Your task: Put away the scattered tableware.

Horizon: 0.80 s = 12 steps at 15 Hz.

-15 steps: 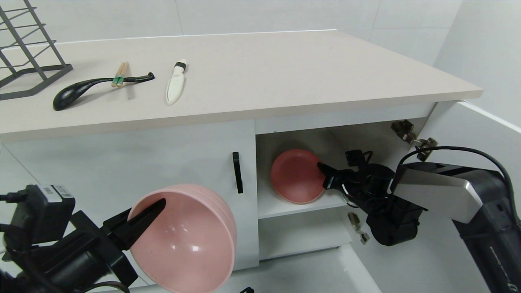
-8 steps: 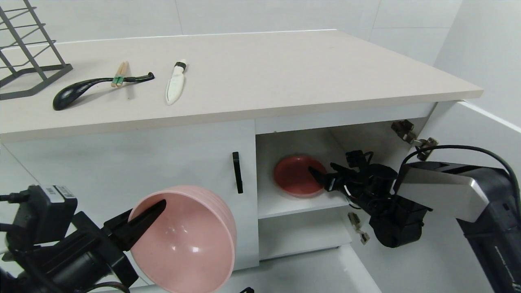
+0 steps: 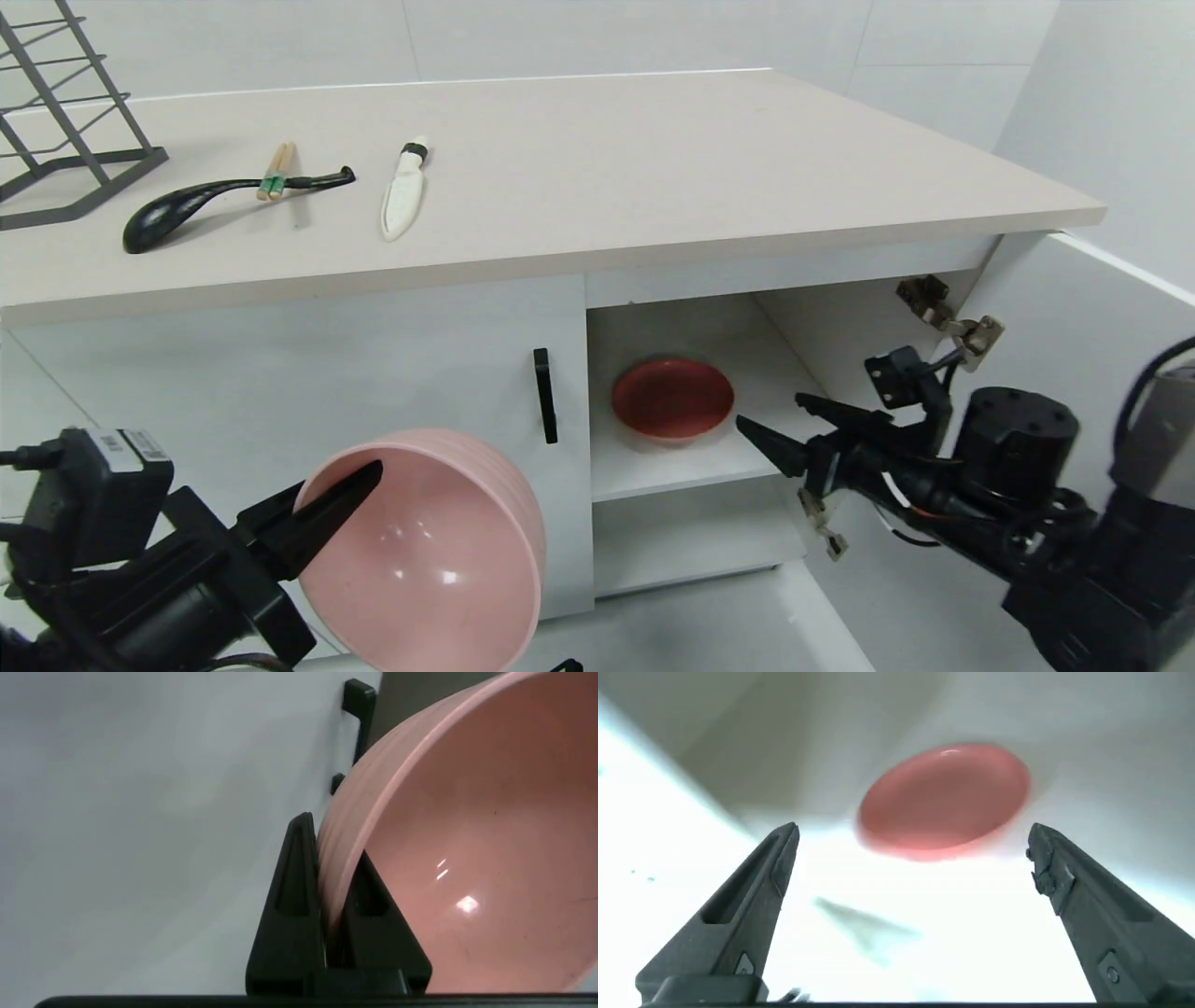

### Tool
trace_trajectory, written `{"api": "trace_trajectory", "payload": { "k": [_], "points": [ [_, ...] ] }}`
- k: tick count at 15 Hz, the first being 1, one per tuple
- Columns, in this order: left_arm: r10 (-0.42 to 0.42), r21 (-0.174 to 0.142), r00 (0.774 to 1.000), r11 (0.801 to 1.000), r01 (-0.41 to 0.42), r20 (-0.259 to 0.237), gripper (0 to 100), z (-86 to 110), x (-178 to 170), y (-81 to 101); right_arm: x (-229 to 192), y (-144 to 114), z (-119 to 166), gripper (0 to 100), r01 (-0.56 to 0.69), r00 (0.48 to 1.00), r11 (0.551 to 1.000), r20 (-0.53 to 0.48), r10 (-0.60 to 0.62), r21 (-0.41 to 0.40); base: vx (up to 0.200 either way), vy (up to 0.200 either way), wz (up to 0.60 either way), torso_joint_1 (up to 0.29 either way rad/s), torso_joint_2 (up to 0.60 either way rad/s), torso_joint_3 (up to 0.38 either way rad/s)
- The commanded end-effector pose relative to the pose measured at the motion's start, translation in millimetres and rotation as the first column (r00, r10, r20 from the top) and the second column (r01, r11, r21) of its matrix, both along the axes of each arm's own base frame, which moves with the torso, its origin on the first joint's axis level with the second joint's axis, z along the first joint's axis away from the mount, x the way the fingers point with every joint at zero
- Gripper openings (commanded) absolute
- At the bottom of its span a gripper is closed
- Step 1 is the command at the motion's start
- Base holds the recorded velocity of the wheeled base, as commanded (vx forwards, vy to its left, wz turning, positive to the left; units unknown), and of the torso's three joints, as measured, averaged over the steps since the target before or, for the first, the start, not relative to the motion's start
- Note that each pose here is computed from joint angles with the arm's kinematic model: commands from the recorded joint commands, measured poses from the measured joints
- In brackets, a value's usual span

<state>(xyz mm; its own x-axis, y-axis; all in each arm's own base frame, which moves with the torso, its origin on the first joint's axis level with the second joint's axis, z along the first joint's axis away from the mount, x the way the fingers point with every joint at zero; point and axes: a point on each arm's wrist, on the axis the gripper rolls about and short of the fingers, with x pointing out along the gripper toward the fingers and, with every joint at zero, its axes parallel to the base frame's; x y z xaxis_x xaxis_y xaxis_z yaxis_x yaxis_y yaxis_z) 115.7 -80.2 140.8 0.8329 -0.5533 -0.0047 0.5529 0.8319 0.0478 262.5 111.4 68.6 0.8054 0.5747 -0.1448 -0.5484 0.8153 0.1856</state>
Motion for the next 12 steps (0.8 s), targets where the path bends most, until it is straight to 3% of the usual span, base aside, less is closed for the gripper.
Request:
{"api": "trace_trajectory", "payload": {
  "k": [1, 2, 3, 5, 6, 7, 8, 9, 12],
  "points": [
    [-0.075, 0.041, 0.997, 0.996, 0.075, -0.011, 0, -4.4, -2, -12.3, -78, -24, 49, 100, -0.034, 0.994, 0.999, 0.108, 0.030, 0.040, 0.000, 0.000, 0.00, 0.000, 0.00, 0.000],
    [-0.146, 0.107, 0.989, 0.984, 0.145, 0.005, 0, -7.4, -3, -25.6, -95, -33, 53, 100, -0.029, 0.992, 0.999, 0.123, 0.023, 0.044, 0.000, 0.000, 0.00, 0.000, 0.00, 0.000],
    [-0.182, 0.150, 0.983, 0.973, 0.176, 0.028, 0, -5.8, 0, -37.0, -102, -37, 57, 100, -0.027, 0.990, 0.998, 0.143, 0.019, 0.051, 0.000, 0.000, 0.00, 0.000, 0.00, 0.000],
    [-0.200, 0.187, 0.978, 0.965, 0.185, 0.060, 0, -2.7, 17, -66.2, -102, -39, 59, 100, -0.015, 0.988, 0.998, 0.156, 0.006, 0.056, 0.000, 0.000, 0.00, 0.000, 0.00, 0.000],
    [-0.174, 0.185, 0.982, 0.970, 0.158, 0.072, 0, -1.9, 25, -82.5, -102, -39, 58, 100, -0.016, 0.989, 0.999, 0.150, 0.008, 0.052, 0.000, 0.000, 0.00, 0.000, 0.00, 0.000],
    [-0.166, 0.161, 0.983, 0.975, 0.151, 0.080, 0, -0.9, 28, -96.1, -100, -39, 56, 100, -0.013, 0.990, 0.999, 0.138, 0.006, 0.047, 0.000, 0.000, 0.00, 0.000, 0.00, 0.000],
    [-0.166, 0.161, 0.983, 0.975, 0.151, 0.080, 0, -0.9, 28, -96.1, -100, -39, 56, 100, -0.013, 0.990, 0.999, 0.138, 0.006, 0.047, 0.000, 0.000, 0.00, 0.000, 0.00, 0.000],
    [-0.123, 0.101, 0.986, 0.989, 0.112, 0.112, 0, -2.9, 33, -120.8, -96, -42, 53, 100, 0.013, 0.991, 1.000, 0.133, -0.017, 0.024, 0.000, 0.000, 0.00, 0.000, 0.00, 0.000],
    [-0.004, 0.051, 0.989, 0.999, -0.004, 0.148, 0, -12.6, 47, -156.3, -93, -45, 50, 100, 0.034, 0.986, 0.998, 0.165, -0.027, -0.045, 0.000, 0.000, 0.00, 0.000, 0.00, 0.000]
  ]
}}
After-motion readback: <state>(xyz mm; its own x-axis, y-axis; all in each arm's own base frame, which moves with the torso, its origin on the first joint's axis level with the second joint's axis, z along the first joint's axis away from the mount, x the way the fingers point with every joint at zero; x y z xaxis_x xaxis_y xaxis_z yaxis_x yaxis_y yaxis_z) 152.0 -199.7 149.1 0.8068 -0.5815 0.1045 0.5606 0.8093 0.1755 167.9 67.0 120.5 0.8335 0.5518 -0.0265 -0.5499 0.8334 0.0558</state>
